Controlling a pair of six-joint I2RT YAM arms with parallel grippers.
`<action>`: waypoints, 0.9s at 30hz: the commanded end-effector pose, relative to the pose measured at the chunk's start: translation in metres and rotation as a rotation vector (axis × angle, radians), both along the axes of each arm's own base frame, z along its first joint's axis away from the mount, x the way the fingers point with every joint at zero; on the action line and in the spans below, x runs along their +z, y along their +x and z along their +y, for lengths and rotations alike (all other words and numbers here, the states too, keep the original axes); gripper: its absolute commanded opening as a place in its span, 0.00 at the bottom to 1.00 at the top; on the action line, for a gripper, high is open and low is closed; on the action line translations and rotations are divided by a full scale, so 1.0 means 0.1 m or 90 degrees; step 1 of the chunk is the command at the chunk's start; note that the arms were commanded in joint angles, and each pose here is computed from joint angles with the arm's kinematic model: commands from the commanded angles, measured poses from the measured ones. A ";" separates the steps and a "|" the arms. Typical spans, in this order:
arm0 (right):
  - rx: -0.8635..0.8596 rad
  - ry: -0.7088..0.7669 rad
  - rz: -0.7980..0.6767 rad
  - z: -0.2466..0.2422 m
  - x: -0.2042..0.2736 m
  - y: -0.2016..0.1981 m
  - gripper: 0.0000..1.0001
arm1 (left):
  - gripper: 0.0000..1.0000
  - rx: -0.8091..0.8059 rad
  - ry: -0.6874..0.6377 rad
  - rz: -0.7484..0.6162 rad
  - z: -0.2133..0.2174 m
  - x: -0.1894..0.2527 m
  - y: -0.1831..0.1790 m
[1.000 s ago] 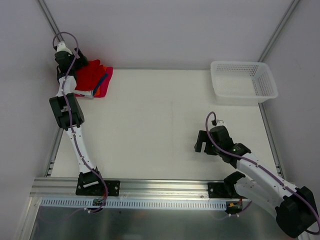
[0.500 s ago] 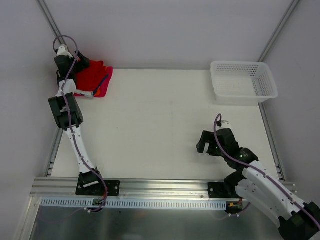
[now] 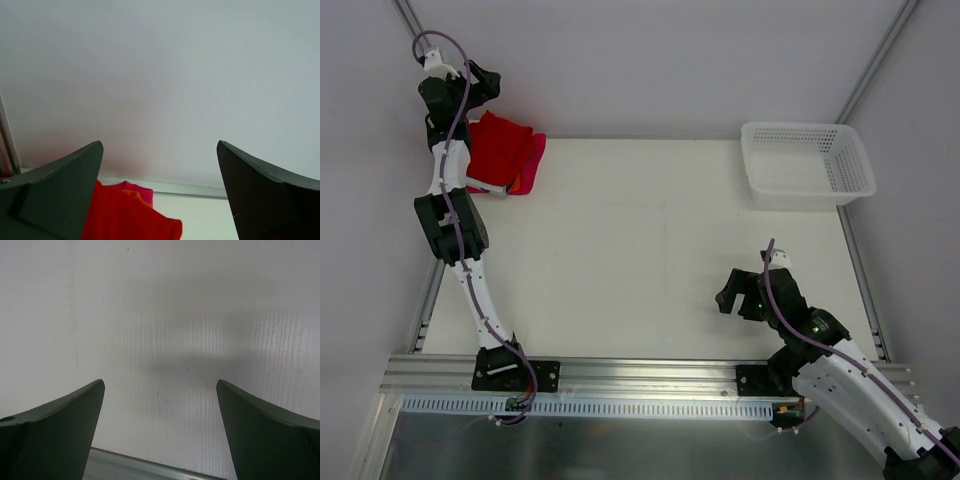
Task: Fold and stack the t-shirts
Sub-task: Put the neatly folded tshirt into the corner of the board with the left arm
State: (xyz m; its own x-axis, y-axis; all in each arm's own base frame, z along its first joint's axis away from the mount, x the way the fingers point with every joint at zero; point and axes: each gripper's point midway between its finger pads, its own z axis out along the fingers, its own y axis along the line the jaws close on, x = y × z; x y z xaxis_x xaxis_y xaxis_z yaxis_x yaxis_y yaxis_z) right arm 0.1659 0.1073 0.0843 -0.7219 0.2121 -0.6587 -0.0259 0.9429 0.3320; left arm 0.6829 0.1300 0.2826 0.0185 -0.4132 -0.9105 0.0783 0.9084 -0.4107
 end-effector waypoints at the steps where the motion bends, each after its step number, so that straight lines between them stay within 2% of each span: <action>1: -0.010 0.006 0.003 -0.01 0.01 -0.04 0.99 | 0.99 -0.025 0.040 -0.113 -0.09 0.95 -0.30; 7: 0.012 0.027 -0.014 0.09 0.14 -0.03 0.99 | 0.99 -0.121 -0.026 -0.058 -0.56 0.86 -0.51; 8: 0.015 0.025 -0.016 0.10 0.17 -0.02 1.00 | 0.99 -0.149 -0.043 -0.031 -0.76 0.69 -0.54; 10: 0.030 0.022 -0.040 0.13 0.33 0.03 1.00 | 0.99 -0.192 -0.049 -0.030 -1.15 0.80 -0.72; 11: 0.038 0.014 -0.041 0.15 0.38 0.05 0.99 | 0.98 -0.197 -0.048 0.000 -1.29 0.60 -0.78; 12: 0.040 0.004 -0.045 0.14 0.43 0.06 0.99 | 0.97 -0.190 -0.002 -0.015 -1.40 0.82 -0.95; 13: 0.047 0.009 -0.064 0.17 0.62 0.09 1.00 | 0.95 -0.139 0.005 0.034 -1.40 0.70 -1.01; 14: 0.053 -0.007 -0.059 0.15 0.65 0.08 1.00 | 0.91 -0.135 0.056 0.036 -1.63 0.79 -1.20; 15: 0.048 -0.015 -0.068 0.13 0.71 0.10 1.00 | 0.89 -0.110 0.076 0.054 -1.68 0.77 -1.29; 16: 0.048 -0.014 -0.083 0.14 0.85 0.11 0.99 | 0.88 -0.061 0.095 0.115 -1.63 0.61 -1.40; 17: 0.044 -0.030 -0.072 0.09 0.85 0.06 1.00 | 0.84 -0.068 0.145 0.127 -1.86 0.70 -1.59; 18: 0.032 -0.048 -0.081 0.04 0.90 0.07 0.99 | 0.76 -0.046 0.161 0.162 -1.88 0.65 -1.72; 19: 0.024 -0.063 -0.082 -0.01 0.92 0.06 0.99 | 0.62 -0.025 0.177 0.220 -1.86 0.51 -1.91; 20: 0.004 -0.080 -0.086 -0.10 0.98 0.05 0.99 | 0.39 -0.030 0.172 0.220 -1.89 0.56 -2.18; 21: 0.003 -0.085 -0.089 -0.12 1.01 0.04 0.99 | 0.26 -0.042 0.163 0.227 -1.96 0.50 -2.34; 23: 0.010 -0.084 -0.095 -0.13 1.07 0.00 1.00 | 0.04 -0.071 0.152 0.222 -2.01 0.44 -2.78; 24: 0.009 -0.082 -0.099 -0.14 1.09 -0.01 0.99 | 0.00 -0.075 0.148 0.222 -2.02 0.40 -2.90; 25: 0.008 -0.080 -0.102 -0.15 1.10 -0.02 0.99 | 0.00 -0.087 0.152 0.246 -2.04 0.18 -3.05; 26: 0.003 -0.086 -0.099 -0.18 1.08 -0.03 1.00 | 0.00 -0.103 0.150 0.216 -2.05 0.30 -3.26; 27: 0.003 -0.090 -0.095 -0.19 1.07 -0.04 0.99 | 0.29 -0.120 0.155 0.214 -2.09 0.27 -3.37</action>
